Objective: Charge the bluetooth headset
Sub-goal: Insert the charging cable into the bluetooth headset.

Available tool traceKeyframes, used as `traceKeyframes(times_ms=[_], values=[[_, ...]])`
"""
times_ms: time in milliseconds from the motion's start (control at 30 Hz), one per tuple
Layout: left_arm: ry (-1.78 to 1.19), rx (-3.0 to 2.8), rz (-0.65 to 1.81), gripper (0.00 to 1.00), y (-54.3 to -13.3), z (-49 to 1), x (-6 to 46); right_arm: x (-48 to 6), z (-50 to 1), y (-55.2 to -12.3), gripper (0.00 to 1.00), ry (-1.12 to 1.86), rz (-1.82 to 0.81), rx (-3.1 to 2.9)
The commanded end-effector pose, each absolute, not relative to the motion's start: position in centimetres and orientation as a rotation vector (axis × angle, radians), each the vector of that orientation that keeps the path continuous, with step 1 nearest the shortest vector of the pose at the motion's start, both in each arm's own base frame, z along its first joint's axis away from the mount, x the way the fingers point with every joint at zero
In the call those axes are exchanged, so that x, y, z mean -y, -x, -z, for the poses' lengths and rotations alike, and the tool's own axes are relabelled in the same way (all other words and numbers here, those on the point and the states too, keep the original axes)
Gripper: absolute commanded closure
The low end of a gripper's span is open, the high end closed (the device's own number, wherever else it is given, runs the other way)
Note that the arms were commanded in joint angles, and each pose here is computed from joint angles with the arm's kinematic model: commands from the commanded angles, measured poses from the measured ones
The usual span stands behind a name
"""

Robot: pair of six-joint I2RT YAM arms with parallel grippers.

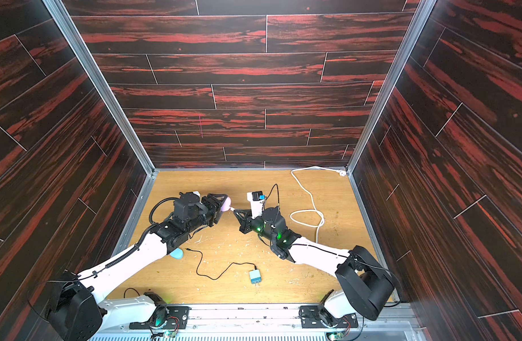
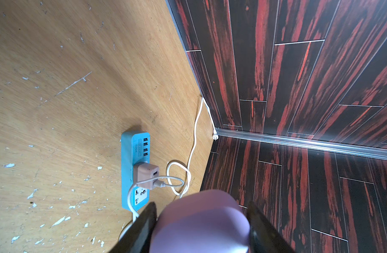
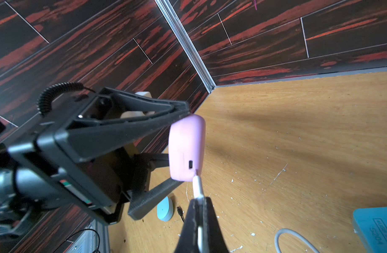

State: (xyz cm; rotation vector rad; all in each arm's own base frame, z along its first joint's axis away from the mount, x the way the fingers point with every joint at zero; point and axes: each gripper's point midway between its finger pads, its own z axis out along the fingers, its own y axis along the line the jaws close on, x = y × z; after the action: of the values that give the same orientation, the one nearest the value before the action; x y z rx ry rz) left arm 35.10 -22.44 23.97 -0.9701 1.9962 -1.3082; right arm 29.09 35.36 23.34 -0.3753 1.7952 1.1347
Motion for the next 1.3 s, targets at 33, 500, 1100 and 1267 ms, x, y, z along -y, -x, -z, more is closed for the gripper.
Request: traceKeyframes(times_ms=[33,500,1100,1267], values=[[0.956,-1.995,1.312,0.66,-35.0,-23.8,22.6,-35.1,-25.0,-28.7,0.96,0.360,-1.144,-1.740],[0.935,-1.990,1.347,0.67,-35.0,-24.4,23.2,-35.7,-24.7,-29.2,0.96,0.377,-1.132,-1.748],[0.899,-2.002,1.392,0.67,-34.8,-25.0,24.2,-35.7,-25.3,-29.8,0.96,0.387,-1.084,-1.738],[0.874,-2.032,1.391,0.69,-34.7,-24.7,25.0,-36.1,-25.6,-30.1,0.96,0.401,-1.074,-1.747]])
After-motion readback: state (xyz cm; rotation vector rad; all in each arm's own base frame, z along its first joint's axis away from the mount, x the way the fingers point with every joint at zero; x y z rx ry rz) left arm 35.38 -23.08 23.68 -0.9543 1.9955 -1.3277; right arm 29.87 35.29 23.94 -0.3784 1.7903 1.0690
